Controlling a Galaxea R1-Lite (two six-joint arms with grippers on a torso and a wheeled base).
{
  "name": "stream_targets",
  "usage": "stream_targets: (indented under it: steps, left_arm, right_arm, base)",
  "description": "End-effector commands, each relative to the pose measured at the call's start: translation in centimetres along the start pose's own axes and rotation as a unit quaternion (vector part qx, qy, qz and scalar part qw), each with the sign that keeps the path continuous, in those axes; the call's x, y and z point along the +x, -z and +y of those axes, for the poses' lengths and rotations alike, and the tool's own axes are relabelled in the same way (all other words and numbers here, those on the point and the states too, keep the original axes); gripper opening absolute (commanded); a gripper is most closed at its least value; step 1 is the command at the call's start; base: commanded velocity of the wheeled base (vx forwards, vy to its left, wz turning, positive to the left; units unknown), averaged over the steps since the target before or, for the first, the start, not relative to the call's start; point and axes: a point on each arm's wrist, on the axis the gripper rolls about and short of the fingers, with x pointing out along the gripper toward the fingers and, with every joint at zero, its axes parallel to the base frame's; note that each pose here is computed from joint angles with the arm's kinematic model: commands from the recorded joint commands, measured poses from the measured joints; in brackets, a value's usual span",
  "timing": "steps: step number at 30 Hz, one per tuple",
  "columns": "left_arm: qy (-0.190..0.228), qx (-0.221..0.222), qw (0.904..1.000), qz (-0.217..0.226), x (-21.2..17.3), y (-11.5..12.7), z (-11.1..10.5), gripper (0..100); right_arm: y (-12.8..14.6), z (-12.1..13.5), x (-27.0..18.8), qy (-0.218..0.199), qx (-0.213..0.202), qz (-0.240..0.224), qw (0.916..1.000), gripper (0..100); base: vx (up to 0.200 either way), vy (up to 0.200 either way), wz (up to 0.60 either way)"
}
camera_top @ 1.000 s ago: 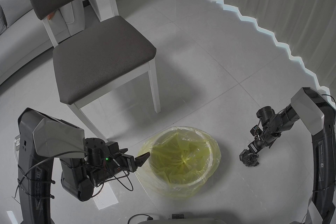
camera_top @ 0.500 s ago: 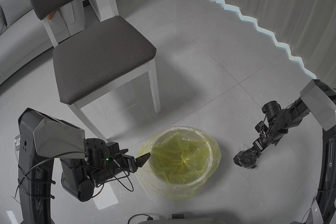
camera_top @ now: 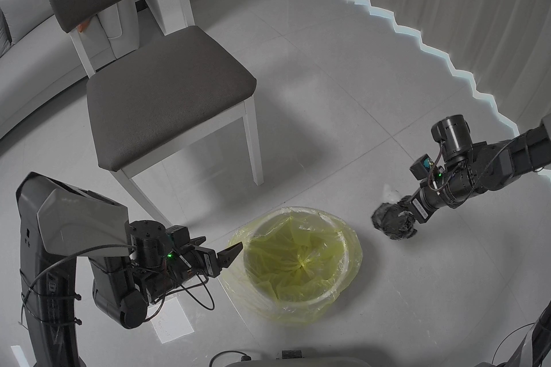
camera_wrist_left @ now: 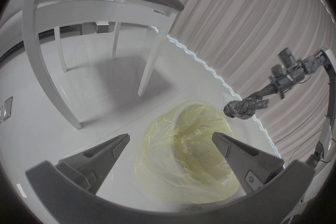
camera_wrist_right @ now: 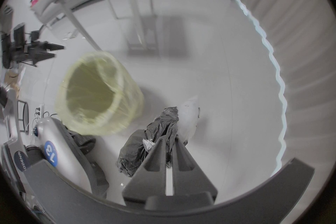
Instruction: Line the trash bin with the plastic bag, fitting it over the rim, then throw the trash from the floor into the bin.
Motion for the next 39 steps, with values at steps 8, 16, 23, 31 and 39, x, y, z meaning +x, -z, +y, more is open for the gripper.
stream_targets:
  steps: [8,16,23,31,39]
  left_arm:
    - [-0.011,0.002,0.9994,-0.031,-3.2,-2.1,-0.7,100]
    - [-0.018,0.001,0.9993,-0.032,-4.0,-2.2,-0.9,100]
    - [-0.022,-0.001,0.9992,-0.032,-4.0,-2.2,-0.6,100]
    - [-0.023,-0.009,0.9991,-0.035,-4.0,-2.4,-0.5,100]
    - [-0.026,-0.010,0.9990,-0.036,-3.9,-2.4,-0.3,100]
  right_arm:
    - [-5.1,10.3,-10.0,-0.073,-0.122,-0.162,0.9763,0]
    - [-5.7,14.8,-5.6,-0.123,-0.164,-0.123,0.9711,0]
    - [-5.4,17.5,-0.2,-0.155,-0.181,-0.070,0.9687,0]
    - [-5.0,19.1,4.4,-0.174,-0.177,-0.033,0.9683,0]
    - [-4.4,18.9,7.4,-0.171,-0.167,-0.009,0.9709,0]
  base:
    - [0.000,0.000,0.00]
    - [0.000,0.000,0.00]
    - [0.000,0.000,0.00]
    - [0.000,0.000,0.00]
    - [0.000,0.000,0.00]
